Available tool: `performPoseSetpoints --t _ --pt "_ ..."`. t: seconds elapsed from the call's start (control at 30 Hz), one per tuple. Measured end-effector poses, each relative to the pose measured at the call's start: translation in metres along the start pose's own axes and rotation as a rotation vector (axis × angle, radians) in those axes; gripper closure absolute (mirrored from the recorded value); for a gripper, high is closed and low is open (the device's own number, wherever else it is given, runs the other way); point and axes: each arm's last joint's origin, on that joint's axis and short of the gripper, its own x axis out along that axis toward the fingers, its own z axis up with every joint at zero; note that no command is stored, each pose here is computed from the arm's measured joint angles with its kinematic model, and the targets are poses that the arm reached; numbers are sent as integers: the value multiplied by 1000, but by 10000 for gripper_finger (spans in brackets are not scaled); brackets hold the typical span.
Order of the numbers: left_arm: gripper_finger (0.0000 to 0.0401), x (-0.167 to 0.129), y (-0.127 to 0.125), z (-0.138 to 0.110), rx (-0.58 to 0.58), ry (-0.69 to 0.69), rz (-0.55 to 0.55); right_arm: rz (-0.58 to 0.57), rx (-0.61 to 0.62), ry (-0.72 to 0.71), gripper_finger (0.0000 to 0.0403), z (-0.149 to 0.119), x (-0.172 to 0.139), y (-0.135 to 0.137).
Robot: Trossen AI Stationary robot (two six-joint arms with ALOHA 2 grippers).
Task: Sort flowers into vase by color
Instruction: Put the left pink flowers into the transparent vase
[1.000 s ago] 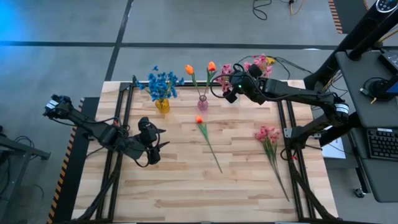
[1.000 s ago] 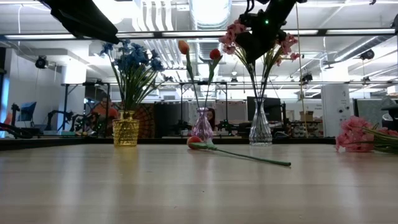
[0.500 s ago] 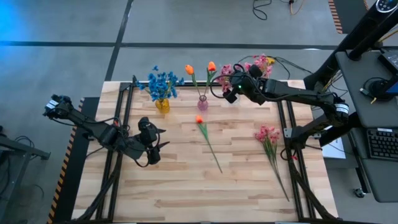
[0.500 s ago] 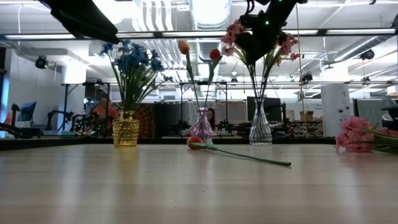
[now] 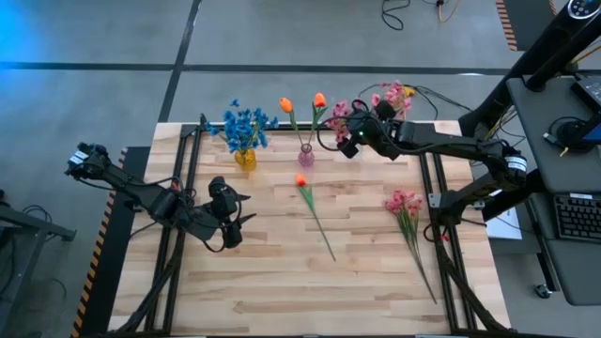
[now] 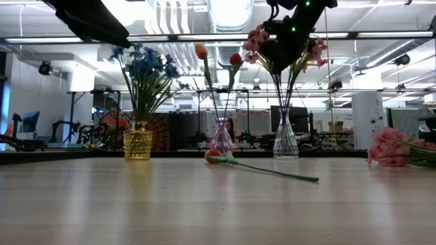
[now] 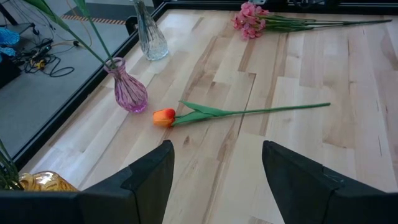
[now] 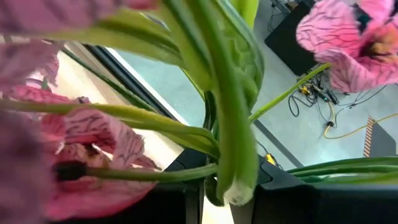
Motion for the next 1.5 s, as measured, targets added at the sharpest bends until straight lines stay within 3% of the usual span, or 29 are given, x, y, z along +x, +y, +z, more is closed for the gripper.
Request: performPoseSetpoints --t 1.13,1.5 --pt "176 0 0 0 0 0 0 0 25 -26 364 7 -4 -2" --pt "176 0 0 0 0 0 -1 -1 38 -10 277 5 -5 -3"
